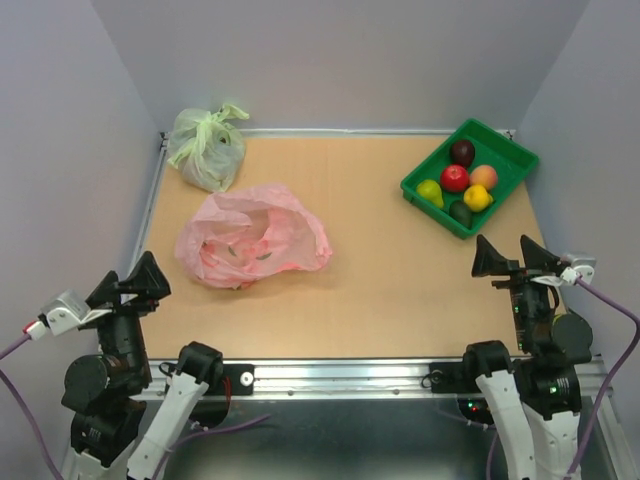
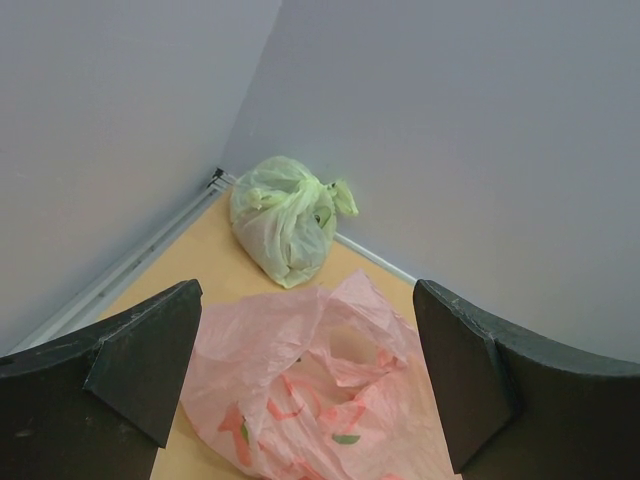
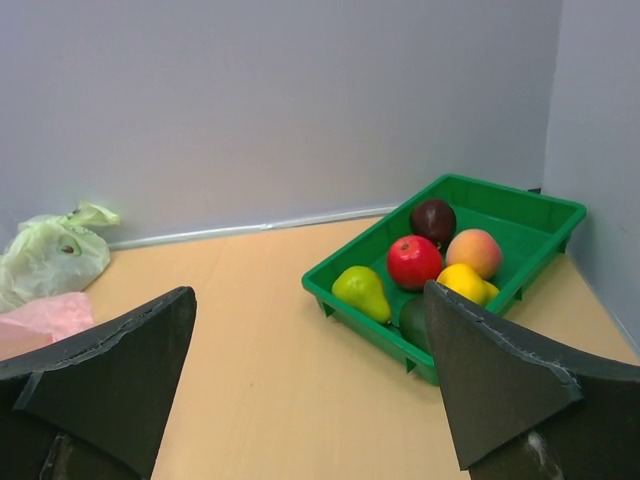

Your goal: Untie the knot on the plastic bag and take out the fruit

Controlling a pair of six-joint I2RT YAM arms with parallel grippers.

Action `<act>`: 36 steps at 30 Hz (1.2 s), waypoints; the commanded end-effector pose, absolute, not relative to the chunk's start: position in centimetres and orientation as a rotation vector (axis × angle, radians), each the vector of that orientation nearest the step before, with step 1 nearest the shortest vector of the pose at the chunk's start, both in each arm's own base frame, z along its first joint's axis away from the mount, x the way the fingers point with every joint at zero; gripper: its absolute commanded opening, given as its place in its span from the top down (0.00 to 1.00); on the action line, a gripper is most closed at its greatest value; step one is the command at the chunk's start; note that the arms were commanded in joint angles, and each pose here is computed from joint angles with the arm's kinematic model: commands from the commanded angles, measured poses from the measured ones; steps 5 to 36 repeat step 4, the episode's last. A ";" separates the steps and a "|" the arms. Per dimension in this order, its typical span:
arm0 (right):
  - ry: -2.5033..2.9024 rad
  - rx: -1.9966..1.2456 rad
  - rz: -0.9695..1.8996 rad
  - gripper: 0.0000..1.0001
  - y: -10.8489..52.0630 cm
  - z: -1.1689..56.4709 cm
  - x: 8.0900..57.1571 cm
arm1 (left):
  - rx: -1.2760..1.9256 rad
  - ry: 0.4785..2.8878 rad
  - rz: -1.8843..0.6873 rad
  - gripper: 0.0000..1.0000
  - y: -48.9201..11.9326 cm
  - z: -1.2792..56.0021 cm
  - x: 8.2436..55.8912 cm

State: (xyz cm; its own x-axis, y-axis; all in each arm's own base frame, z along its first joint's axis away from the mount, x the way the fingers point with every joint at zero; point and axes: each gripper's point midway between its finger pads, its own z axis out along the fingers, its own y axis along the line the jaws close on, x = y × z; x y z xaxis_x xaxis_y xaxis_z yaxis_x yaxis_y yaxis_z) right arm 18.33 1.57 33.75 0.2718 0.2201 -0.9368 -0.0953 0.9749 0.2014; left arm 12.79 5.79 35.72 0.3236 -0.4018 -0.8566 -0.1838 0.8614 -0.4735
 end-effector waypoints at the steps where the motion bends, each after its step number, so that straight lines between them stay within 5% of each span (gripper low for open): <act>1: 1.268 0.092 0.217 0.00 1.8 33.8 18.3 | -0.615 1.050 -0.238 0.01 7.8 37.5 8.8; 36: 1.269 0.093 0.215 0.00 1.8 33.7 18.3 | -0.611 1.044 -0.237 0.01 7.9 37.7 8.6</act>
